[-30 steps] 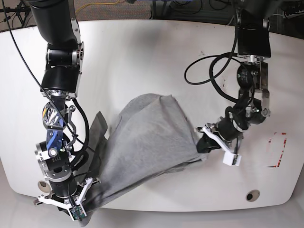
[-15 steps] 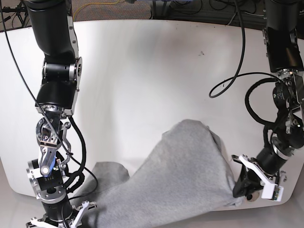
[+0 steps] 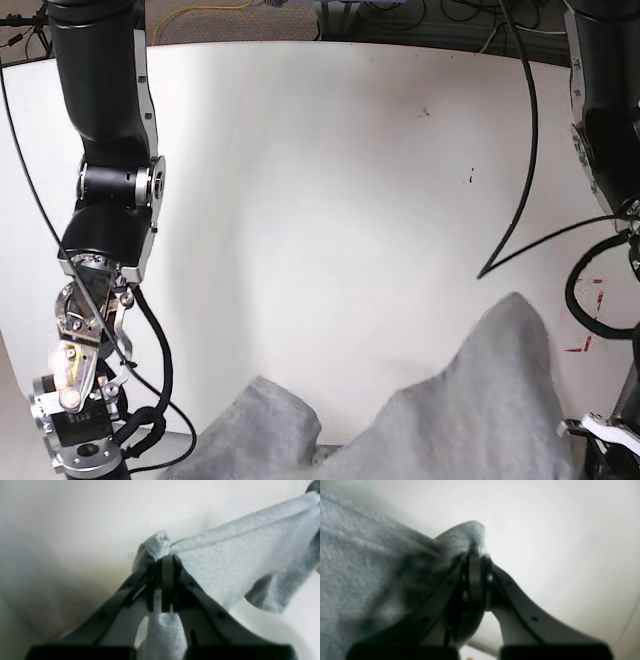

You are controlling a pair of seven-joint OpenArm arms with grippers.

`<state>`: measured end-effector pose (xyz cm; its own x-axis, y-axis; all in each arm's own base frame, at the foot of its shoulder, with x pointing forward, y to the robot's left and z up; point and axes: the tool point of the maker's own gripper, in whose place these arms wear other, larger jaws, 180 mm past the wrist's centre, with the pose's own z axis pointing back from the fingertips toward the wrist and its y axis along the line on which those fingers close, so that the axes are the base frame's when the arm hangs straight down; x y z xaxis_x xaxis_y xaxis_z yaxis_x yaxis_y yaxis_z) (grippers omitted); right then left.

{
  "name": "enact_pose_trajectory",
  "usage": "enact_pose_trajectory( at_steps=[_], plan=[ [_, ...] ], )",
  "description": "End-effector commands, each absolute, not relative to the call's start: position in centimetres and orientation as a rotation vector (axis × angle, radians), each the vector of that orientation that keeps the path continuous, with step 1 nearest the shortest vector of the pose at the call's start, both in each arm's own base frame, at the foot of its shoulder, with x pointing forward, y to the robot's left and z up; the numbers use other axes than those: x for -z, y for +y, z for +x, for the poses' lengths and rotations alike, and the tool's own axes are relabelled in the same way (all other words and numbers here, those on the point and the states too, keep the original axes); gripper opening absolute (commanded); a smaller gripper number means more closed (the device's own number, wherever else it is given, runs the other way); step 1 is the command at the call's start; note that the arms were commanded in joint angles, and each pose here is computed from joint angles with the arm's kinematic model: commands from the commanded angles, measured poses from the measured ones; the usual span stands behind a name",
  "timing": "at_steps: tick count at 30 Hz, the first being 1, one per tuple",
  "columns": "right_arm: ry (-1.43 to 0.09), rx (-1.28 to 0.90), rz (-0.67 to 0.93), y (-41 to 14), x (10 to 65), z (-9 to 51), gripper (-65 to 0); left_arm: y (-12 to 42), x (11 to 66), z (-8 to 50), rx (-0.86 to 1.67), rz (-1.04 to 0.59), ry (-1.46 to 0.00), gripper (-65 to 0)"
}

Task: Fold the T-shirt properly
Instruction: 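Lift the shirt high with both grippers, stretching it between them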

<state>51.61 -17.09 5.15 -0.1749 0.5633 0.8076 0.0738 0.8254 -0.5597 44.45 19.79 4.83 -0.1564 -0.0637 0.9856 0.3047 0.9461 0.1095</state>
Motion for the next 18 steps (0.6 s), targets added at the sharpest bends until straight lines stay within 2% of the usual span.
enact_pose_trajectory(
  at_steps=[1, 7, 18],
  plan=[
    [-1.799, -0.414, -0.574, -18.5, -9.9, 50.6, -65.0, 21.5, -10.2, 43.1, 0.306, -0.119, -1.837, -65.0],
    [-1.803, -0.391, -0.602, -19.9, -12.1, 51.0, -65.0, 22.6, -14.5, 42.1, 0.301, -0.083, -1.922, -65.0],
    [-1.755, -0.393, -0.605, -20.7, -10.2, 51.6, -65.0, 22.7, -13.9, 42.4, 0.297, -0.089, -1.905, -65.0]
  ],
)
